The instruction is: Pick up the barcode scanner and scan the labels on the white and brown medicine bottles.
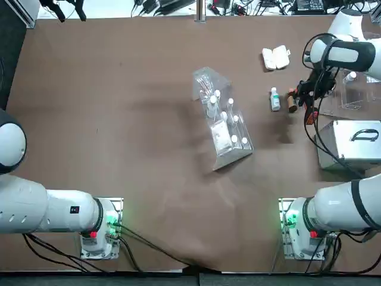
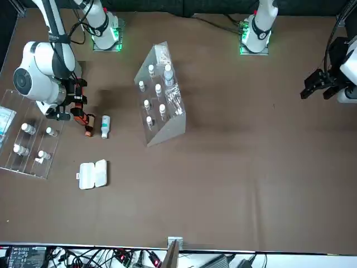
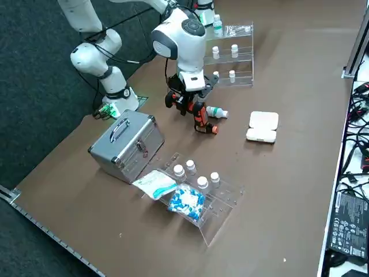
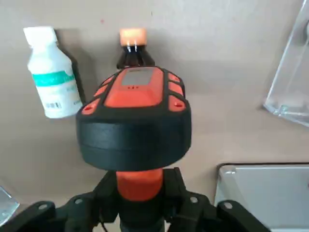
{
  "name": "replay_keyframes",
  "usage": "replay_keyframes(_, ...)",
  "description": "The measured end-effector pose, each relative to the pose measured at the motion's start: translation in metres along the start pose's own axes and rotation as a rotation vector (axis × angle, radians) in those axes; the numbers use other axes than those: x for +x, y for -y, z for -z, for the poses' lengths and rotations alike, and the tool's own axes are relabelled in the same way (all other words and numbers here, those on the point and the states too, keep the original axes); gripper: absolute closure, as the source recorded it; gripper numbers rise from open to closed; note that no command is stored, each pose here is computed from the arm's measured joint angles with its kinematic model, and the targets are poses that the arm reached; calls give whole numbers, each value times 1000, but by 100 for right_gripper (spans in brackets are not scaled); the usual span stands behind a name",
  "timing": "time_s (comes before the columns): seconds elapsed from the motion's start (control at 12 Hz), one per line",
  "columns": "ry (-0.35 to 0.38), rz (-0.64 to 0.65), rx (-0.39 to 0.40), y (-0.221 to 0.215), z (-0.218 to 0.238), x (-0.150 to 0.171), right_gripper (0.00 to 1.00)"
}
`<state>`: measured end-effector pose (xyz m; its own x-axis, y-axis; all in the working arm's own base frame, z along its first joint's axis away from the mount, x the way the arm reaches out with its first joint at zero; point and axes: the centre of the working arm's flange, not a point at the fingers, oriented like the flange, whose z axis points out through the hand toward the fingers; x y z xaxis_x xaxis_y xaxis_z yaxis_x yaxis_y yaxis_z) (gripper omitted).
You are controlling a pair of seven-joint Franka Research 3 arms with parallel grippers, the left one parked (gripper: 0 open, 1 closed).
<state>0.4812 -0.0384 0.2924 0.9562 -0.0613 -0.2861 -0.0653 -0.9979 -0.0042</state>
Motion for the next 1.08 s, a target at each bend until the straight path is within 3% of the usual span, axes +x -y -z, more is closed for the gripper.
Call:
replay_keyframes(0.33,-52,24,-5,13,45,15,57)
replay_keyframes(0.58,-82,35,-11,57,81,23,57)
replay_keyframes(1.08,-121,13,-32,171,50,28,57)
